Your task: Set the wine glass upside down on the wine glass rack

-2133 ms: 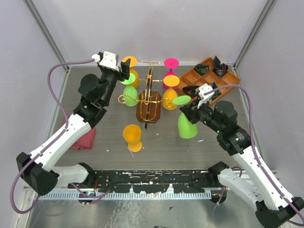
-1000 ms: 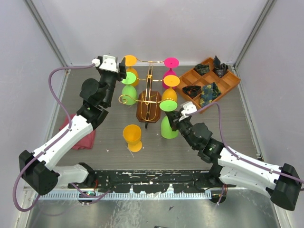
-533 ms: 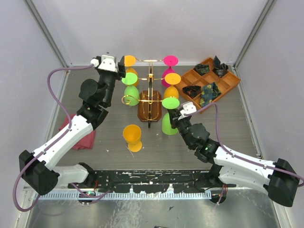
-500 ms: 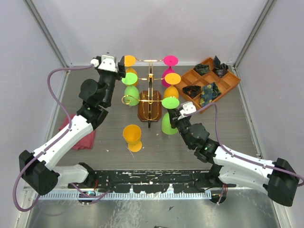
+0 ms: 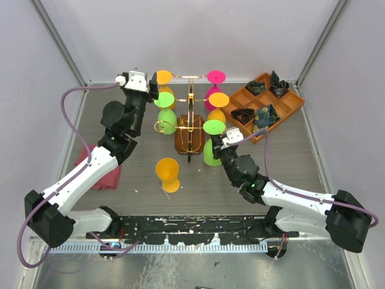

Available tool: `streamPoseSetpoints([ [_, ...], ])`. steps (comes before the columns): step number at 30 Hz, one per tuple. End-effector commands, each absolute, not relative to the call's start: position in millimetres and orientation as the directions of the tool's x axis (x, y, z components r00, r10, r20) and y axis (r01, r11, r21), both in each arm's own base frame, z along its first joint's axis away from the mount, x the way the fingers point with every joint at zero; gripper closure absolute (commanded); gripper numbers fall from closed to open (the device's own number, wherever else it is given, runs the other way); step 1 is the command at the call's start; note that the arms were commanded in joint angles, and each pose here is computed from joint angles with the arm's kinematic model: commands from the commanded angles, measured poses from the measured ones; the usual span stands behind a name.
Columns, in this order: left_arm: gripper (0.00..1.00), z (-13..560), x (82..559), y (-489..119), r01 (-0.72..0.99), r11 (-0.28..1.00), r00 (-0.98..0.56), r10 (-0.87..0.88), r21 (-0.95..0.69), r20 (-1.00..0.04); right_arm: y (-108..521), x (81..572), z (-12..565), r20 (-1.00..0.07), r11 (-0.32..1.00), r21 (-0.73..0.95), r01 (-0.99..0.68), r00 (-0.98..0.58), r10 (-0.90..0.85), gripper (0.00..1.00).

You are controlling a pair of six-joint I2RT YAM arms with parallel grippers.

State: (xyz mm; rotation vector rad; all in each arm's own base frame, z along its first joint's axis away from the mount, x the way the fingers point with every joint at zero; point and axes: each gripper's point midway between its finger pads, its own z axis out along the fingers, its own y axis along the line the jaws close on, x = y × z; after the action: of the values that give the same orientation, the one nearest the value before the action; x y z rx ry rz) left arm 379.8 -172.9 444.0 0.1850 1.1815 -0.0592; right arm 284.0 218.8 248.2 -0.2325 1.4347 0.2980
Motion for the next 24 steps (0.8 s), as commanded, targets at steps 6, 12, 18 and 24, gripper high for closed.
streamPoseSetpoints([
  [6, 0.33, 450.5, 375.1, -160.4, 0.112, 0.99, 0.409, 0.038, 0.091, -0.912, 198.6, 296.9, 263.9, -0.979, 0.977, 0.091, -0.191, 0.162, 0.122, 0.99],
  [12, 0.33, 449.1, 377.0, -161.5, 0.116, 0.989, 0.408, 0.035, 0.09, -0.912, 194.2, 303.8, 259.4, -0.981, 0.984, 0.098, -0.151, 0.152, 0.121, 0.99],
  [18, 0.33, 448.2, 377.0, -160.0, 0.115, 0.99, 0.409, 0.025, 0.079, -0.912, 178.8, 307.8, 255.0, -0.98, 0.987, 0.123, -0.107, 0.144, 0.138, 0.99],
  [24, 0.33, 446.8, 377.0, -159.5, 0.116, 0.991, 0.41, 0.016, 0.07, -0.912, 175.4, 301.2, 255.1, -0.985, 0.985, 0.107, -0.132, 0.12, 0.123, 0.99],
])
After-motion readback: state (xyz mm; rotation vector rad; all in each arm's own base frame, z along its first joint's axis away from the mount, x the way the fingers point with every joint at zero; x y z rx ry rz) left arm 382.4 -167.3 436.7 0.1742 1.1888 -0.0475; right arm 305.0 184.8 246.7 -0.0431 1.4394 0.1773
